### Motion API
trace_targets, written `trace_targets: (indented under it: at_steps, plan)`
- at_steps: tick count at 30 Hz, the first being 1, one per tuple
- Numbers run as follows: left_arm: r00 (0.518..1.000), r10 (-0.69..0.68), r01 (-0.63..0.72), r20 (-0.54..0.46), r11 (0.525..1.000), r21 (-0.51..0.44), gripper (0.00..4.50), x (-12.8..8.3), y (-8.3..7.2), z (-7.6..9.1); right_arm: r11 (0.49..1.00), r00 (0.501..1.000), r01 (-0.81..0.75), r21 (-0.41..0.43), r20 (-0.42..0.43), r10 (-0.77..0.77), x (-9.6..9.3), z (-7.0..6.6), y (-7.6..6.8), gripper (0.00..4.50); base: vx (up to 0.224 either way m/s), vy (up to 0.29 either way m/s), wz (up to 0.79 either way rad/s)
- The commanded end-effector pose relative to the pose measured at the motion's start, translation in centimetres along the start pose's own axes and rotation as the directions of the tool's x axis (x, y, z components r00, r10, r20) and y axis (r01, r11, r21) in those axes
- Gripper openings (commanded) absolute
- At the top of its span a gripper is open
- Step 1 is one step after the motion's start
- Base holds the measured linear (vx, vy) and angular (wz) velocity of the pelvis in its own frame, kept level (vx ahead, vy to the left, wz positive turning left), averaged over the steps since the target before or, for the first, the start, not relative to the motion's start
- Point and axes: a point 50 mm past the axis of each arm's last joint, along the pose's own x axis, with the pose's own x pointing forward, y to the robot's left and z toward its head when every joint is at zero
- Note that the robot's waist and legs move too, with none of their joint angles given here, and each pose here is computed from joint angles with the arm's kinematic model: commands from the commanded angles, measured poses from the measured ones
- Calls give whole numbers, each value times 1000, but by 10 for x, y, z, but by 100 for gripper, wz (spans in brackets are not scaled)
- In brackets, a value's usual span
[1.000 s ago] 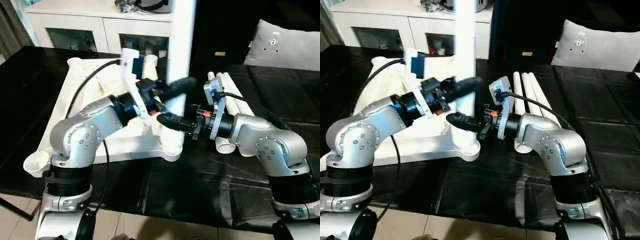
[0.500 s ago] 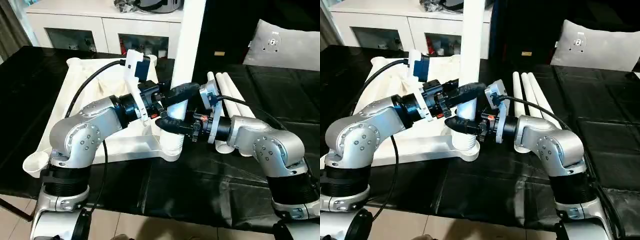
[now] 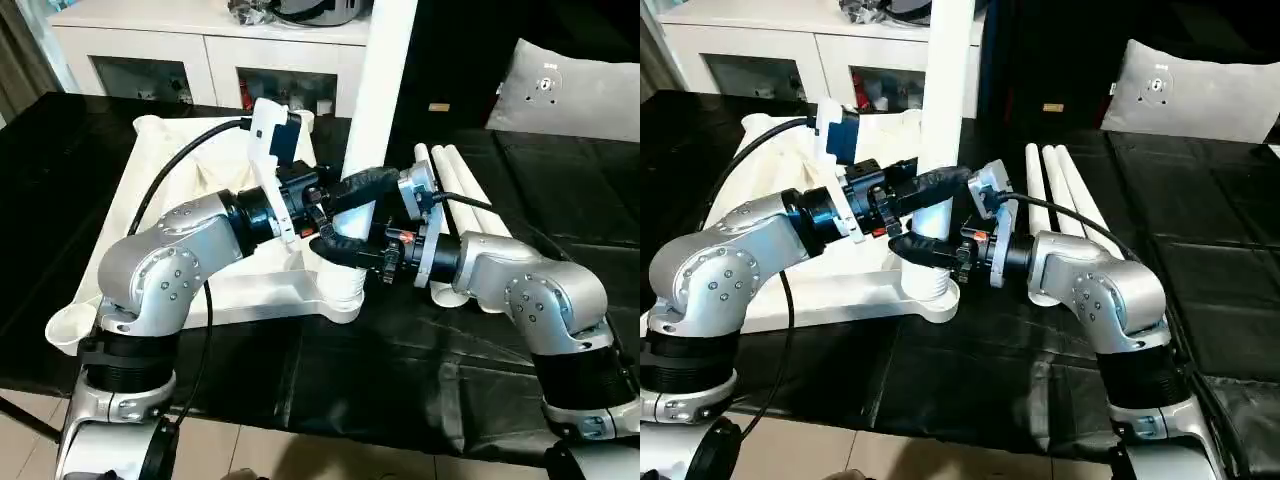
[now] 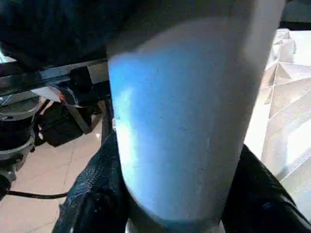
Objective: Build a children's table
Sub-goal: Pick table leg
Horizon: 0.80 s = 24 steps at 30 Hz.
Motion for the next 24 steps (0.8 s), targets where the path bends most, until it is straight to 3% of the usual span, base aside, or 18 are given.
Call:
trace_targets:
  at_steps: [1, 11, 14, 20, 24]
  plan:
    - [997, -71, 71, 22, 997, 14, 266, 5, -11, 7, 998, 998, 64, 17, -9, -64, -3, -3, -7, 195, 0, 0, 0]
    - [988, -133, 135, 73, 990, -28, 347, 5, -20, 8, 991, 992, 128, 37, -9, -128, 0, -13, -10, 195, 0, 0, 0]
    - [974, -176, 191, 140, 976, -101, 381, 5, -24, 11, 981, 981, 194, 13, 0, -194, 3, -17, -14, 195, 0, 0, 0]
    - [958, -247, 271, 148, 947, -172, 425, 2, -30, 1, 983, 982, 186, 5, 20, -186, 11, -16, -7, 194, 0, 0, 0]
    - [966, -233, 250, 116, 954, -166, 447, 6, -27, -4, 987, 987, 158, -19, 0, -158, 14, -16, -4, 194, 0, 0, 0]
